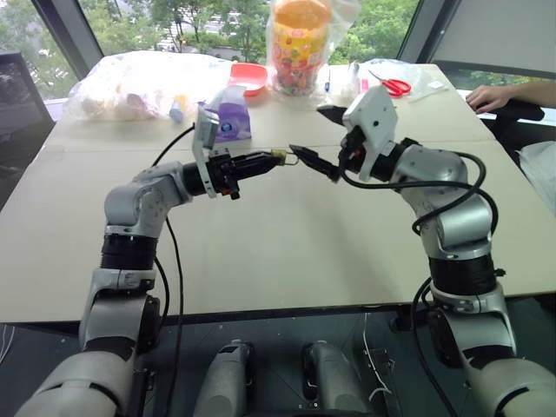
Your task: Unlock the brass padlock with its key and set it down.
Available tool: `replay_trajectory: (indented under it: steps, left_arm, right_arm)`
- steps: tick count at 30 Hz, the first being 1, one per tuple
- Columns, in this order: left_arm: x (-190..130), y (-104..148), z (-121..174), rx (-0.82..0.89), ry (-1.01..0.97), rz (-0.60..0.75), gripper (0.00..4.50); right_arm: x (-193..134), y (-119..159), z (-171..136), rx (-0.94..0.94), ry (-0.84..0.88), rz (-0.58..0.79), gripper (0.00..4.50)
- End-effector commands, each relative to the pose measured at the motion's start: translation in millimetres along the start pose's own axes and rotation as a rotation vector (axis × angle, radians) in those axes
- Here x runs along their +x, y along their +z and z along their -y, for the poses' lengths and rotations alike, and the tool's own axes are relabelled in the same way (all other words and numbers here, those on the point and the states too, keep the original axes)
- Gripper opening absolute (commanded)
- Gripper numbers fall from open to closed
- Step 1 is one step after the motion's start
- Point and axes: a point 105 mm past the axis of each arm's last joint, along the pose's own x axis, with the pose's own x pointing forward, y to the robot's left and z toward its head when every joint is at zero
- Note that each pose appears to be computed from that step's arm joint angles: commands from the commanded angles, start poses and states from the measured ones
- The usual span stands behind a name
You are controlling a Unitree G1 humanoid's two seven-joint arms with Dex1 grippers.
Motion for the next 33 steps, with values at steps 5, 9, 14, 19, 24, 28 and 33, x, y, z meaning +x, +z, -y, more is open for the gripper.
replay_trajectory:
  steps: [5,9,14,19,24,28,33]
  left_arm:
    - [-6.4,17.0,16.1,0.042,-0.05,0.037,0.0]
    - [-9.8,20.7,18.3,0.051,-0.05,0.044,0.0]
    - [-10.4,22.2,18.9,0.061,-0.047,0.045,0.0]
    - [-8.9,17.7,14.3,0.054,-0.035,0.037,0.0]
    - [-1.7,8.5,10.9,0.023,-0.04,0.028,0.0]
    - [12.9,-2.6,5.2,-0.062,-0.038,0.041,0.0]
    - [39.0,-46.8,-5.6,-0.214,0.033,-0.041,0.0]
  right_arm:
    - [1.0,-0.4,-0.3,-0.028,0.017,0.008,4.15]
    - [2.0,-8.1,-8.6,-0.02,0.067,-0.018,4.15]
    - [2.7,-9.9,-15.9,-0.016,0.105,-0.022,4.15]
    - [-5.1,-21.8,-7.2,-0.029,0.076,-0.072,4.15]
    - [-30.1,-40.5,-2.8,-0.023,0.09,-0.164,4.15]
    - [-47.1,-47.4,-7.9,0.007,0.121,-0.223,4.15]
    - [-63.4,-47.7,-18.4,0.032,0.164,-0.285,4.15]
